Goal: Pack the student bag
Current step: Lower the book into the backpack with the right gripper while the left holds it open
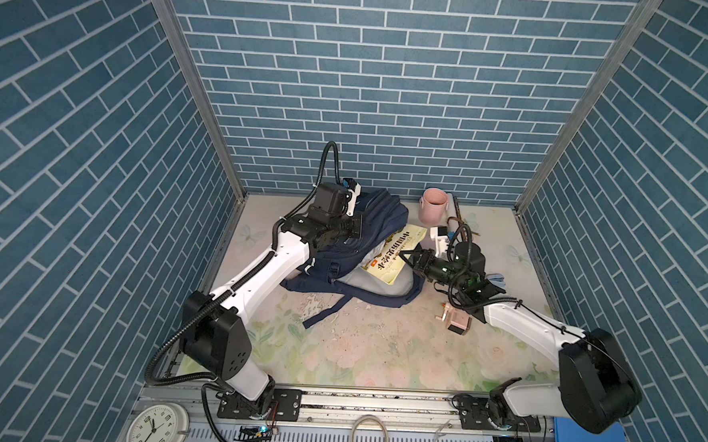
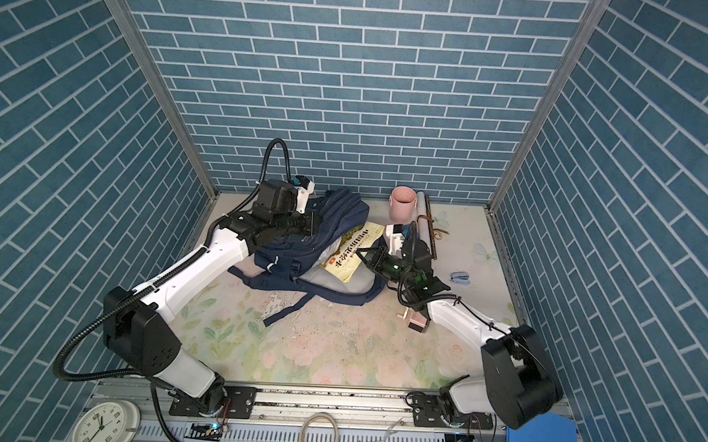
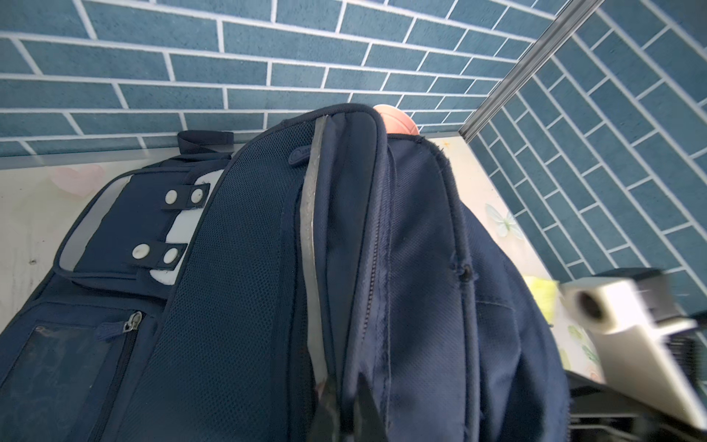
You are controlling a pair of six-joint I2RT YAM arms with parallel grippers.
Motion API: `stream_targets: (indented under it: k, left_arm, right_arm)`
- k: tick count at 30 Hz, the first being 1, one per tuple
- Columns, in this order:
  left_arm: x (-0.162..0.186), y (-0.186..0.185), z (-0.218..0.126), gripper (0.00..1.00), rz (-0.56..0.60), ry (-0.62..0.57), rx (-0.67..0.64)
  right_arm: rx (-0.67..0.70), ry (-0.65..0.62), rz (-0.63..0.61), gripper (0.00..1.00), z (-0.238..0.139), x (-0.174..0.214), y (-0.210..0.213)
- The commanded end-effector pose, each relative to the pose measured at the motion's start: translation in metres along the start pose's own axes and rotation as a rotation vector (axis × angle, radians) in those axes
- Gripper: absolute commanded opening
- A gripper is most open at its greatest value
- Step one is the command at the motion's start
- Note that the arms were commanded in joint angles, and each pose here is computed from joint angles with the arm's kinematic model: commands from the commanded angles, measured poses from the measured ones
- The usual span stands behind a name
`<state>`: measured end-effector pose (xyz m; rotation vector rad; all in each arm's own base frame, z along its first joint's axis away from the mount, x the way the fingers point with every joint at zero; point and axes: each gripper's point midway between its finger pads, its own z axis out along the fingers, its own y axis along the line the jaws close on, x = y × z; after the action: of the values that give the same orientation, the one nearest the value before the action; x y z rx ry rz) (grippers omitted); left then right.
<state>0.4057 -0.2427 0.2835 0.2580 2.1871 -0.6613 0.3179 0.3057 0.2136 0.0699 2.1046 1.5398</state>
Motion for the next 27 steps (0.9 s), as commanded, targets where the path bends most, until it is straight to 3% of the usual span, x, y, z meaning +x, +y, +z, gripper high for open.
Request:
stream_targets:
  k: [1,8,10,13,15,18,27]
  left_arm:
    - [-0.055,-0.030,-0.041,0.00,0.008,-0.215,0.104]
    - [-0.050,-0.020,-0.047,0.00,-0.052,-0.236,0.064]
    - [-0.046,-0.015,-0.048,0.00,-0.067,-0.241,0.042]
    - [-0.038,-0.004,-0.048,0.00,-0.081,-0.238,-0.004]
    - [-0.035,0.005,-0.049,0.00,-0.086,-0.236,-0.039]
    - [-0.034,0.026,-0.051,0.00,-0.129,-0.240,-0.088]
    - [-0.009,0.083,-0.075,0.00,-0.302,-0.295,-0.259]
  right_arm:
    - [-0.146,-0.022,-0.038,0.00,0.016,-0.017,0.038]
    - [-0.055,0.083,0.075,0.00,0.077,-0.008,-0.015]
    - [-0.011,0.124,0.111,0.18,0.091,-0.003,-0.031]
    - [0.091,0.171,0.109,0.55,0.098,0.004,-0.048]
    - [0.164,0.163,0.071,0.69,0.090,0.005,-0.052]
    - [0.241,0.155,0.026,0.75,0.070,0.006,-0.055]
    - [0.363,0.165,-0.146,0.75,0.006,0.014,-0.038]
